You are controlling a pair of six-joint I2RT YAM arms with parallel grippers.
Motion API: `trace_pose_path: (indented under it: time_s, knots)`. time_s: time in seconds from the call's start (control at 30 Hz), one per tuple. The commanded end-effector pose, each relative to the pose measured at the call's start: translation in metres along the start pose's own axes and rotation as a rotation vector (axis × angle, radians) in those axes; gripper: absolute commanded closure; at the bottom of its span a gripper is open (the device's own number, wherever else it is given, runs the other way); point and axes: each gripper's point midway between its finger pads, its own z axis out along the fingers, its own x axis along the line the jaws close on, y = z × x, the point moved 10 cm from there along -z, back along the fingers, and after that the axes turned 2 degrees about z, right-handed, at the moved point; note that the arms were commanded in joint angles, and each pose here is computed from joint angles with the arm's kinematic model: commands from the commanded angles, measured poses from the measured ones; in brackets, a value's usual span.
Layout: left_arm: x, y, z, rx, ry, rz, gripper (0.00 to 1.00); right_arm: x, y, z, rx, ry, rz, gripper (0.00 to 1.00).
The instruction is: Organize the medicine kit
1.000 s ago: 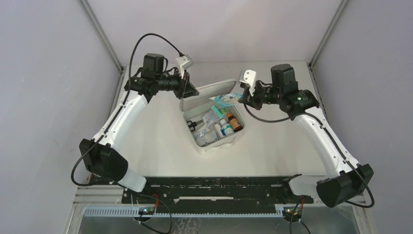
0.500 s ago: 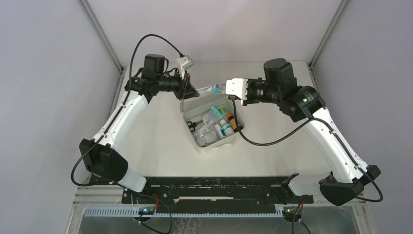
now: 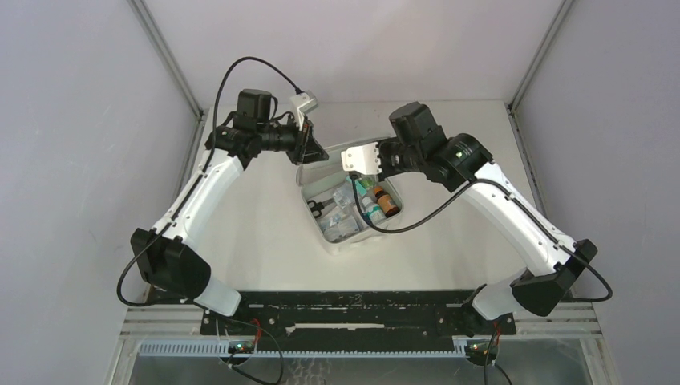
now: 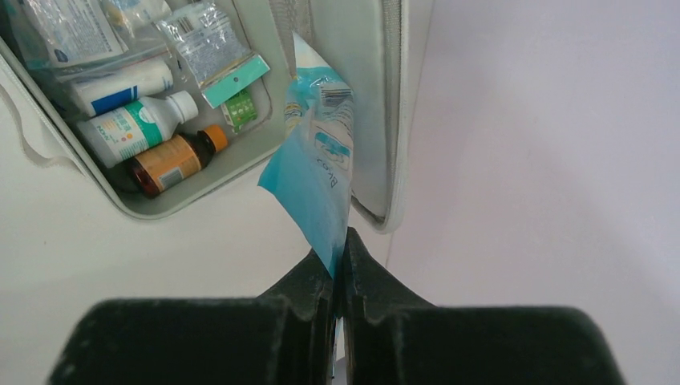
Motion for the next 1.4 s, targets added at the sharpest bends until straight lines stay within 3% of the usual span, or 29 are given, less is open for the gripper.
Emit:
trace_pose_path:
  time_s: [0.0, 0.57, 1.17, 1.37]
  knots:
    - [-0.013, 0.01, -0.007, -0.029, -0.051, -0.013, 1.0, -0.015, 0.009, -0.01, 0.023, -0.094, -0.032, 1.0]
    - [-0.013, 0.008, -0.006, -0.037, -0.054, -0.016, 1.0, -0.025, 0.016, -0.019, -0.023, -0.136, 0.154, 1.0]
    - [-0.016, 0.008, -0.006, -0.052, -0.075, -0.027, 1.0, -0.02, 0.012, 0.03, -0.025, -0.071, 0.241, 1.0]
    - [-0.017, 0.007, -0.007, -0.056, -0.069, -0.028, 1.0, -0.027, 0.014, 0.023, -0.041, -0.128, 0.316, 1.0]
